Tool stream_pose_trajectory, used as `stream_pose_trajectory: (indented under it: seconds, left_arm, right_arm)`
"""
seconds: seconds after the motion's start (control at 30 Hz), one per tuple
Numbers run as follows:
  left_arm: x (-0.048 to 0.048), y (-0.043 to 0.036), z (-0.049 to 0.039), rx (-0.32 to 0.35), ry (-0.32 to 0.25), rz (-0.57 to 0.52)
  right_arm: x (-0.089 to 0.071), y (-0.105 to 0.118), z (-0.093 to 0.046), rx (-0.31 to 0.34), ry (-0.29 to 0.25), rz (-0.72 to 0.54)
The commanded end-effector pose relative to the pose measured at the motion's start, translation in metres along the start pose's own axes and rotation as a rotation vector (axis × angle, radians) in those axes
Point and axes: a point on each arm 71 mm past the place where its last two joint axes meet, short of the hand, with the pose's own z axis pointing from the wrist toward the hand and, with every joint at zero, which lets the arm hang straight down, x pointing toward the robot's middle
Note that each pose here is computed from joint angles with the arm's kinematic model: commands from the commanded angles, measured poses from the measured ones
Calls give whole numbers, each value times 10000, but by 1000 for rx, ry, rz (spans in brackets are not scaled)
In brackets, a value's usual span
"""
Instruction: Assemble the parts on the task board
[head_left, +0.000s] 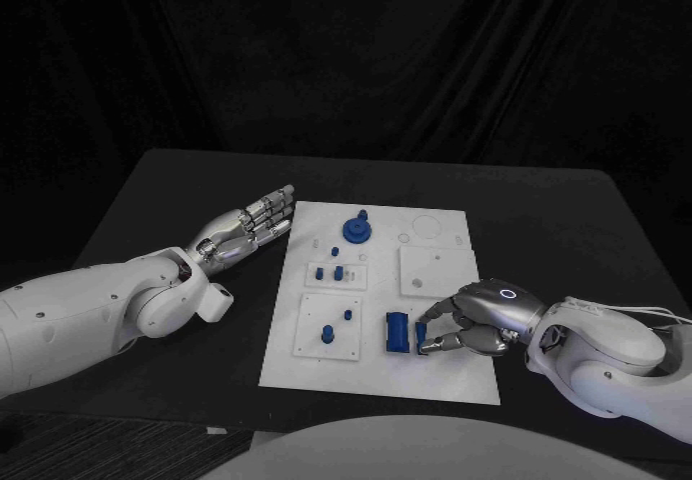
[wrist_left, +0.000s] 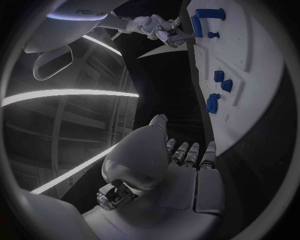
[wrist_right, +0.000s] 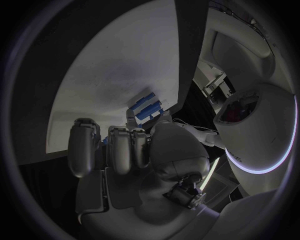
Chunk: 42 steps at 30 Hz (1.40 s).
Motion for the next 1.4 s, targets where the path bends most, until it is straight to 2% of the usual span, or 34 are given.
stream_pose_trajectory:
  seconds: [0.03,0.23,0.43,0.57,0.73,0.83,0.93,1.07,1.13,1.23,1.4]
  left_arm:
    - [17,-7,1,12,11,-9]
    - [14,-6,0,11,11,-9]
    - [14,-5,1,12,11,-9]
    - [15,-6,1,15,10,-8]
    - [7,-16,-14,22,0,-3]
    - [5,-33,-33,34,-13,4]
    - [6,-60,-66,50,-27,11]
    - [4,-96,-95,77,-44,21]
    - [2,-116,-101,96,-56,30]
    - [-4,-148,-110,129,-81,50]
    - [-11,-171,-118,157,-100,65]
  right_arm:
    - [42,-13,-5,51,24,-117]
    - [35,-15,-4,62,11,-144]
    - [9,-26,-11,63,-27,-142]
    - [-38,-27,-34,44,-93,-128]
    - [-142,-39,-114,18,-218,-4]
    - [-289,-74,-187,-1,-347,133]
    - [-503,-146,-239,-18,-495,245]
    - [-752,-279,-263,-12,-633,361]
    - [-855,-358,-261,5,-685,420]
    - [-929,-483,-233,35,-707,528]
    - [-891,-639,-145,51,-636,701]
